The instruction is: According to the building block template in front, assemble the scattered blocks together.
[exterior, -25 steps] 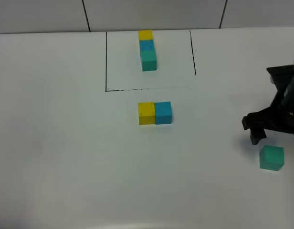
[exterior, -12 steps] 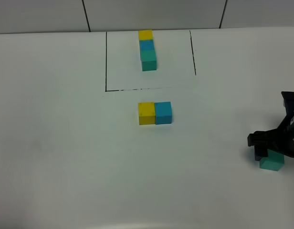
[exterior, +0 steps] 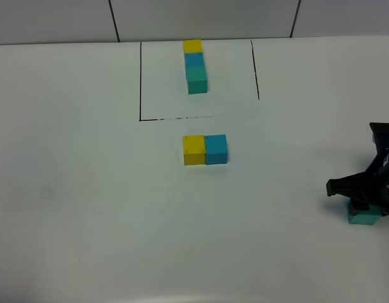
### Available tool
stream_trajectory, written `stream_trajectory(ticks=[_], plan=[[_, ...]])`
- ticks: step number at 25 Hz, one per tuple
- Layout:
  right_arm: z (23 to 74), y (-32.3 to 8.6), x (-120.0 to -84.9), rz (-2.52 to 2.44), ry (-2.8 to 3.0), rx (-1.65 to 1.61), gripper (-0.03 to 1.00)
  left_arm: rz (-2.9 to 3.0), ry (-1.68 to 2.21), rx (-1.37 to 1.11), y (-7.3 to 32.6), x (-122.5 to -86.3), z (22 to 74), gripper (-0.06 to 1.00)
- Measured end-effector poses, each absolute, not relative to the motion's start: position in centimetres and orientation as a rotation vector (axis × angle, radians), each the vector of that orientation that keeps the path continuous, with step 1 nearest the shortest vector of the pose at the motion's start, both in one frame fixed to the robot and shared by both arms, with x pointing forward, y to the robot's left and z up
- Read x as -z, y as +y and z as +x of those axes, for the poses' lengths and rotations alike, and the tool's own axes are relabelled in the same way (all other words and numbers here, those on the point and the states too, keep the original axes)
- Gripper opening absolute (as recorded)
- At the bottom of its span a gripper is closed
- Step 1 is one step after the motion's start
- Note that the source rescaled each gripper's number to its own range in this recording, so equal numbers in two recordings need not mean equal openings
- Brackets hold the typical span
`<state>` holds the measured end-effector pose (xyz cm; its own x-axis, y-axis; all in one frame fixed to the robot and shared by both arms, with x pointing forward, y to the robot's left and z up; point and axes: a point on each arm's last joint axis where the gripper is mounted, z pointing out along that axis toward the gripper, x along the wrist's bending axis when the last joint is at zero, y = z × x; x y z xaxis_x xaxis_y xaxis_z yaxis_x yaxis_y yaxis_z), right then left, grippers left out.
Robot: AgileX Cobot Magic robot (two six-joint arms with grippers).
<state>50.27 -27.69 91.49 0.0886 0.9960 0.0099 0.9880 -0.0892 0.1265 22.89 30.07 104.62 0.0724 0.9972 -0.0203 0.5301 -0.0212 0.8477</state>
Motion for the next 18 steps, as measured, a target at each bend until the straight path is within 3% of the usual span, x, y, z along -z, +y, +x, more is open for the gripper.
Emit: stream_trajectory(ticks=[4,9,13,18], plan=[[51.8,-25.6,-93.4,1.949,2.319,-0.152,0.02,1.642,1.544,-0.834,30.1,-104.6,22.9,0.20],[54.1,-21.1,-96.5,1.051,2.754,-0.133,0.02,1.642,1.544,-0.834,30.1,-104.6,22.9,0.20],[56.3,-17.9,-96.5,0.476,2.949,-0.039,0.02,1.642,1.544,-0.834,30.1,-104.6,22.9,0.20],[59.4,-14.6,-95.5,0.171,2.986,-0.021,0.02,1.642,1.544,-0.834,30.1,-104.6,22.9,0.20]])
